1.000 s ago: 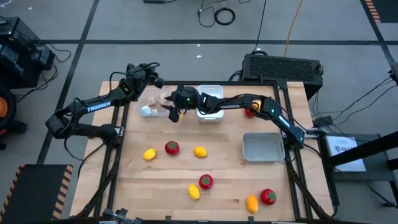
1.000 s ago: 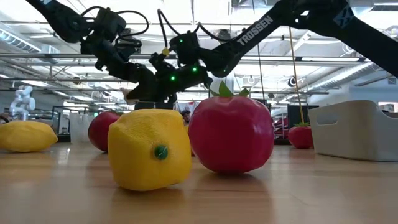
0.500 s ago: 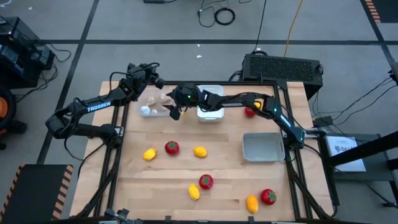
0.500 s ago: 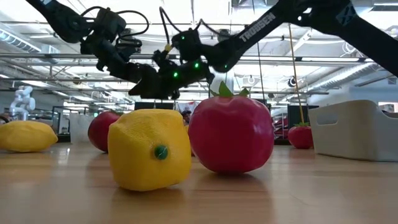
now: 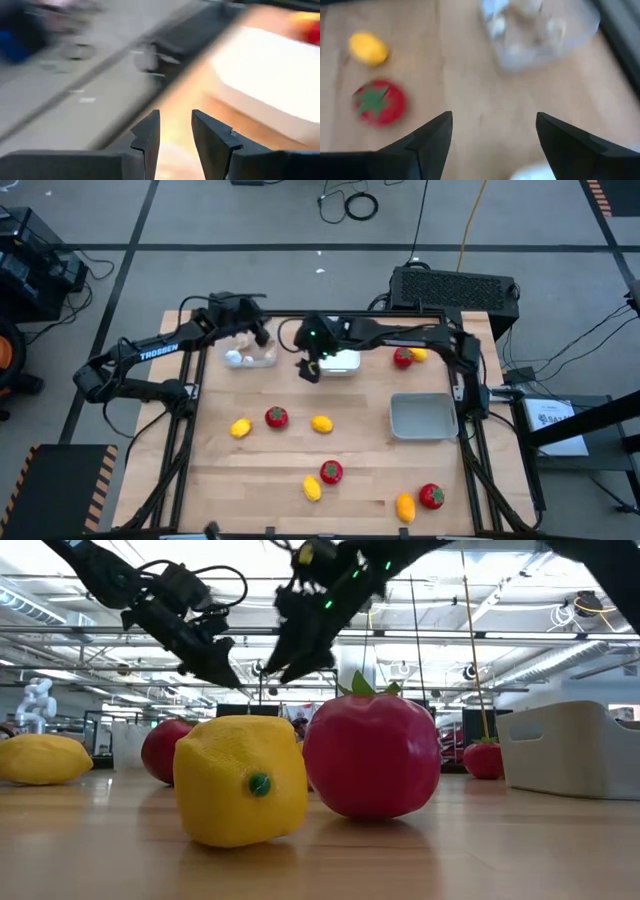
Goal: Sort produce into baskets
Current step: Put the lemon into the white bin
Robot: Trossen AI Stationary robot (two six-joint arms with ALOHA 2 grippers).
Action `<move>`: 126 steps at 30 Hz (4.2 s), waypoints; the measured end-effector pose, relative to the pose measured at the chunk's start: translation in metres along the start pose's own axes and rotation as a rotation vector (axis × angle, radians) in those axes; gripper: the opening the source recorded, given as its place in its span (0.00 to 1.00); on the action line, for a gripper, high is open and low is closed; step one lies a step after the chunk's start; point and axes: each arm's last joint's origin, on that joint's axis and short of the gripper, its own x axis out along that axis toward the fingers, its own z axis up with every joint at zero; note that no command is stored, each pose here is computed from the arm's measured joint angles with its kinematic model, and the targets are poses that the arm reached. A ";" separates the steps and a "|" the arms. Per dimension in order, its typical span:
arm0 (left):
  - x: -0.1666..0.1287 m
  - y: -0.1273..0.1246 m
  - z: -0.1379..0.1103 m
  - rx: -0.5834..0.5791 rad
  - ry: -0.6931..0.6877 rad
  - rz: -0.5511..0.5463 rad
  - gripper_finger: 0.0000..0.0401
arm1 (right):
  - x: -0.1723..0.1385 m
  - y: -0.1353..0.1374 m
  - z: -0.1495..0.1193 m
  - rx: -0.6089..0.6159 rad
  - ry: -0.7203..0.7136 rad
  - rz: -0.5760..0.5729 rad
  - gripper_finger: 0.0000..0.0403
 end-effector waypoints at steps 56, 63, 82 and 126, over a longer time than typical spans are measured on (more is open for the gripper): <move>-0.074 -0.095 -0.025 0.319 -0.033 -0.572 0.43 | 0.031 0.167 -0.082 0.091 0.340 -0.185 0.69; -0.073 -0.096 -0.025 0.318 -0.032 -0.581 0.45 | 0.041 0.166 -0.093 0.091 0.372 -0.173 0.69; -0.073 -0.096 -0.025 0.318 -0.032 -0.586 0.45 | 0.077 0.161 -0.109 0.061 0.401 -0.181 0.69; -0.069 -0.088 -0.026 0.277 0.020 -0.282 0.45 | 0.009 0.057 0.000 -0.092 0.397 -0.501 0.52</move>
